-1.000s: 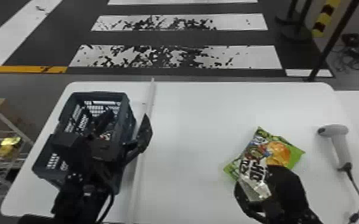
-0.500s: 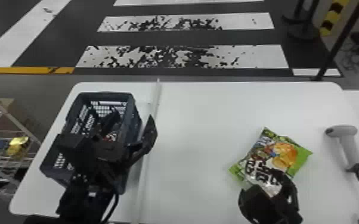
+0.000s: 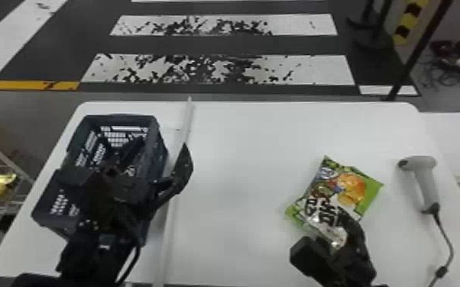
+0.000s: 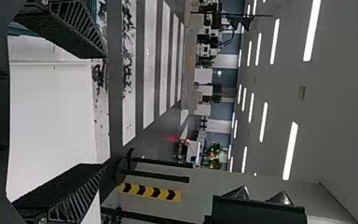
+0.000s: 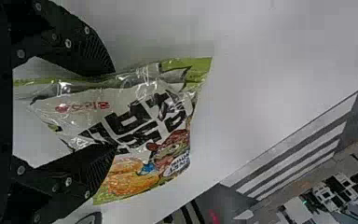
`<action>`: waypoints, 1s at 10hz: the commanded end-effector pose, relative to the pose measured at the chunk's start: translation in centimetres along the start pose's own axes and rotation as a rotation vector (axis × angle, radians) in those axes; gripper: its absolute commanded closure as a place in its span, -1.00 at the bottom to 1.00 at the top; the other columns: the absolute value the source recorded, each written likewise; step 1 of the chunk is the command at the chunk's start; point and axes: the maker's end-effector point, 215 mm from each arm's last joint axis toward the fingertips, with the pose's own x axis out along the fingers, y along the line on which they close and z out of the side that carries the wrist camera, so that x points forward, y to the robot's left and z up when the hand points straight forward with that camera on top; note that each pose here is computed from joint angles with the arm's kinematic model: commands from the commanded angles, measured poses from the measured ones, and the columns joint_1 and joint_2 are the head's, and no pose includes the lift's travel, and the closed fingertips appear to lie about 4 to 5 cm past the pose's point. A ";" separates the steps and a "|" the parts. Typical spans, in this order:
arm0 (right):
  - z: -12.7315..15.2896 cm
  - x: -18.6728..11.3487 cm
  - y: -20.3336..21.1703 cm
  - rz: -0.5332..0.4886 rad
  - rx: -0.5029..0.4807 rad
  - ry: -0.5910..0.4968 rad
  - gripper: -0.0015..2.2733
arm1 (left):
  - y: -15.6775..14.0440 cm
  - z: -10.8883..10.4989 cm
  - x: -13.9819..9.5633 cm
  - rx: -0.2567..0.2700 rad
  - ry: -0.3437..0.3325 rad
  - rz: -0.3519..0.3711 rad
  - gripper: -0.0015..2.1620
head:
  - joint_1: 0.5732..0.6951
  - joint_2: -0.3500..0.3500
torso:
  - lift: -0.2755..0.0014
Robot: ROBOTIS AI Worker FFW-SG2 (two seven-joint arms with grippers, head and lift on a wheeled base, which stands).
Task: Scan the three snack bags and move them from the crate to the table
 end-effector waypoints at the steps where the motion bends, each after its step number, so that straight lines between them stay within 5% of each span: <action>1: -0.4 0.2 -0.6 -0.021 -0.029 0.027 0.97 | -0.2 -0.3 0.0 -0.003 0.006 -0.007 -0.97 | 1.00 0.04 | 0.54; 4: 1.5 0.3 -1.3 -0.038 0.009 -0.051 0.97 | -0.4 -0.6 0.0 -0.008 0.010 -0.016 -0.97 | 1.00 0.02 | 0.54; 6: 3.3 0.1 -3.4 -0.019 0.208 -0.147 0.97 | -0.4 -0.7 0.0 -0.010 0.012 -0.017 -0.97 | 1.00 0.04 | 0.54; 8: 7.3 -1.9 -7.9 0.033 0.561 -0.322 0.97 | -0.5 -0.7 0.0 -0.009 0.011 -0.019 -0.97 | 1.00 0.06 | 0.54; 10: 8.5 -3.5 -13.9 0.152 1.079 -0.480 0.97 | -1.4 -0.6 0.2 -0.016 0.008 -0.032 -0.97 | 1.00 0.11 | 0.54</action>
